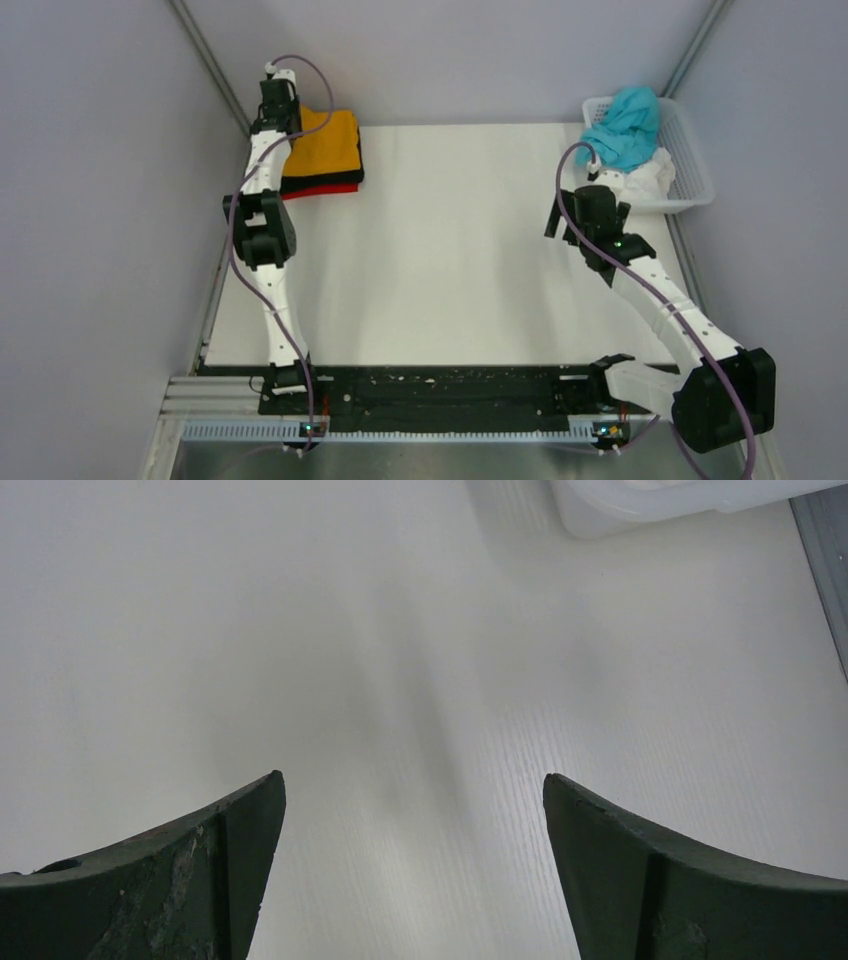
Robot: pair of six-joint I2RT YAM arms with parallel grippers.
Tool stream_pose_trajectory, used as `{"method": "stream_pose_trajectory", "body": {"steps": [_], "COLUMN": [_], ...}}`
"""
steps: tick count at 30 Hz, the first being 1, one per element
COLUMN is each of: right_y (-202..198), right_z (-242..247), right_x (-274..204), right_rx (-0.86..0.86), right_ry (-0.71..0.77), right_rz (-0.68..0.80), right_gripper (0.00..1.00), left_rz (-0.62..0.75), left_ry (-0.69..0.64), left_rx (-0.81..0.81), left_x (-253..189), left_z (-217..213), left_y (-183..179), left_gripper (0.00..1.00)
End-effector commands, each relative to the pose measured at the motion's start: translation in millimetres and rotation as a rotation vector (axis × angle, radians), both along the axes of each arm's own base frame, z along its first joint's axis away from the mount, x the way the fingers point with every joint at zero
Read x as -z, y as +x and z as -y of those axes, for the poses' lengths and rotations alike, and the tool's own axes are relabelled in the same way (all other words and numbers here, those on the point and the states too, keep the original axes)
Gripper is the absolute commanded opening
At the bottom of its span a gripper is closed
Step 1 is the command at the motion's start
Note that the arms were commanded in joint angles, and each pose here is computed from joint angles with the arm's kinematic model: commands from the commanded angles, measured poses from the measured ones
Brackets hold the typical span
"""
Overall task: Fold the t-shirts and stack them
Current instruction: Put the neatly folded tshirt into the corner of the board with the left arm, then reset both arms
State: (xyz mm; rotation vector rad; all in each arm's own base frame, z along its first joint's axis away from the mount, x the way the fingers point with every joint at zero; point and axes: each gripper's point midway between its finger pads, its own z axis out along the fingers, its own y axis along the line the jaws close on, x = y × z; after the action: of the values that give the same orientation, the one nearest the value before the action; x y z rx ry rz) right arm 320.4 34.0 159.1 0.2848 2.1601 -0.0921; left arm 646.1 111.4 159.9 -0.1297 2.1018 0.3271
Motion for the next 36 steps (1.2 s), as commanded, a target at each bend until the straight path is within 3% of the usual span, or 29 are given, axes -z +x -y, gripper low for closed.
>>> {"method": "stream_pose_trajectory", "body": {"steps": [1, 2, 3, 9, 15, 27, 32, 36], "right_y": [10.9, 11.0, 11.2, 12.1, 6.9, -23.1, -31.5, -35.0], "right_z": [3.6, 4.4, 5.3, 2.6, -1.1, 6.8, 7.5, 10.1], "right_x": [-26.3, -28.2, -30.0, -40.7, -43.1, -26.1, -15.3, -8.0], "right_rx": [0.042, 0.047, 0.053, 0.052, 0.037, 0.07, 0.077, 0.094], "right_ry": [0.017, 0.017, 0.017, 0.047, 0.085, 0.145, 0.174, 0.183], "right_rz": [0.058, 0.063, 0.069, 0.109, 0.148, 0.226, 0.245, 0.257], "right_gripper": [0.99, 0.99, 0.99, 0.99, 0.99, 0.99, 0.99, 0.99], "left_rz": [0.135, 0.136, 0.144, 0.274, 0.318, 0.153, 0.033, 0.041], "left_ry": [0.044, 0.051, 0.048, -0.069, -0.275, -0.431, -0.537, -0.561], "left_rx": [-0.132, -0.163, -0.177, -0.212, -0.077, 0.132, 0.187, 0.153], "left_x": [-42.2, -47.7, -54.5, -123.5, -159.7, -54.8, -16.5, -5.4], "left_z": [-25.0, -29.5, -30.5, -17.6, 42.4, 218.6, 245.5, 240.1], "left_y": [7.9, 2.8, -0.9, -31.3, -77.4, -251.1, -306.1, -325.5], "left_gripper": [0.7, 0.94, 0.98, 0.99, 0.99, 0.99, 0.99, 0.99]}}
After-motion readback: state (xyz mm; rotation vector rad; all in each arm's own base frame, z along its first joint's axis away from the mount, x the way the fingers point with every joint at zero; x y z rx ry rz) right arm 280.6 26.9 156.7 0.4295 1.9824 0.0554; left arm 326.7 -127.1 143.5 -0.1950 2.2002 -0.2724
